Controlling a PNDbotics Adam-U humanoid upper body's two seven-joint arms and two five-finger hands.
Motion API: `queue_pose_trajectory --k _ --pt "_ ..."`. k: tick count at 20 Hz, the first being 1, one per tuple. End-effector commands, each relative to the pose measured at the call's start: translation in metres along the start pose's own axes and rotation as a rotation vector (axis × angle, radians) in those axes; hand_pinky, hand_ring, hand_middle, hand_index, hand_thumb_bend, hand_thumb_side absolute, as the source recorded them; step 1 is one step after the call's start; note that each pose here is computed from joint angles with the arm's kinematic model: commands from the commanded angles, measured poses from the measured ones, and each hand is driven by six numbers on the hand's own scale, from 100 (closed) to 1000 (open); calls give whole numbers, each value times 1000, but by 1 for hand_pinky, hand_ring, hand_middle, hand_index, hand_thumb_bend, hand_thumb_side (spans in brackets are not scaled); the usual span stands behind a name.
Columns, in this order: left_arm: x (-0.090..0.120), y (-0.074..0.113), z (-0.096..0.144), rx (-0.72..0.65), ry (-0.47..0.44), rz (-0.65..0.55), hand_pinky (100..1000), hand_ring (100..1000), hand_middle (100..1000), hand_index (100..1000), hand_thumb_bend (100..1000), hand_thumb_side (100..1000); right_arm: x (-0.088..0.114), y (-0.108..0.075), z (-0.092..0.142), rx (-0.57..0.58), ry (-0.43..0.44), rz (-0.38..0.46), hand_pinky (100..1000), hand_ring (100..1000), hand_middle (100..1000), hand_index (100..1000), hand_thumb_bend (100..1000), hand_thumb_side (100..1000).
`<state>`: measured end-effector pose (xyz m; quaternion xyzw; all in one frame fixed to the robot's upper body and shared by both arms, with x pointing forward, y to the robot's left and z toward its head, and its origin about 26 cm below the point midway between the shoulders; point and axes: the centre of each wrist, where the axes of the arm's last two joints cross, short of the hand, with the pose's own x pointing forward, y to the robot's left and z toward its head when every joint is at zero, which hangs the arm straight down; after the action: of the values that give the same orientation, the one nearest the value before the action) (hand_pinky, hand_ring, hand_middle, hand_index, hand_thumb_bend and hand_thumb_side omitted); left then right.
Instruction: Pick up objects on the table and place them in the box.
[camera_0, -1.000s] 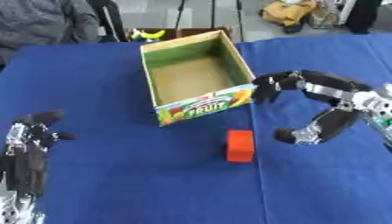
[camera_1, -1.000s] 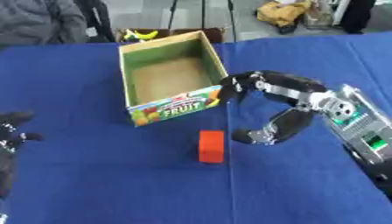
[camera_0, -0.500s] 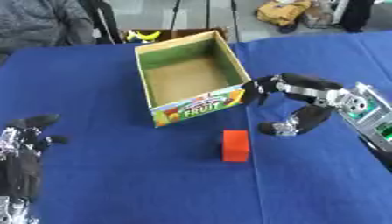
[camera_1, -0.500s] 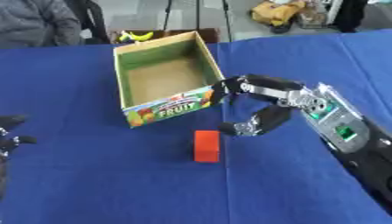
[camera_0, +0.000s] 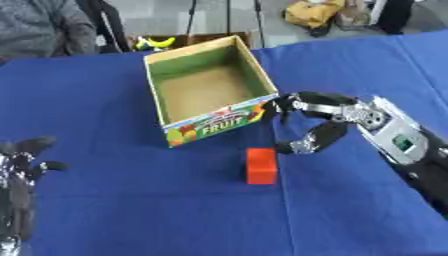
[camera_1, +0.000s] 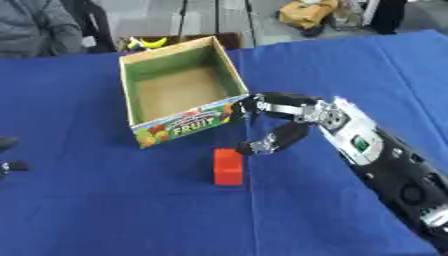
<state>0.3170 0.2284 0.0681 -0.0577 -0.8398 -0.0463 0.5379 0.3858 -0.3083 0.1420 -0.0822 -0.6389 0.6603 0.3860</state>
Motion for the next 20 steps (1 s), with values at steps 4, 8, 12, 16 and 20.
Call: queue_pose_trajectory --k 4,8,12,16,20 --pt "6 1 -4 -13 -23 -4 535 812 646 675 100 1000 -10 -4 3 -10 36 81 707 997 843 832 459 759" --pt "6 1 -4 -13 -24 -5 535 812 646 675 100 1000 -13 1 1 -1 45 118 710 993 843 839 471 775" --pt "6 1 -4 -13 -24 -5 535 811 646 675 100 1000 -14 7 -4 19 46 156 714 989 844 847 484 801" --pt "6 1 -4 -15 -23 -4 535 811 646 674 100 1000 -14 11 -8 38 39 197 718 983 845 858 495 822" --pt "6 1 -4 -14 -23 -3 535 811 646 674 100 1000 -13 14 -11 49 39 238 722 975 844 866 501 828"
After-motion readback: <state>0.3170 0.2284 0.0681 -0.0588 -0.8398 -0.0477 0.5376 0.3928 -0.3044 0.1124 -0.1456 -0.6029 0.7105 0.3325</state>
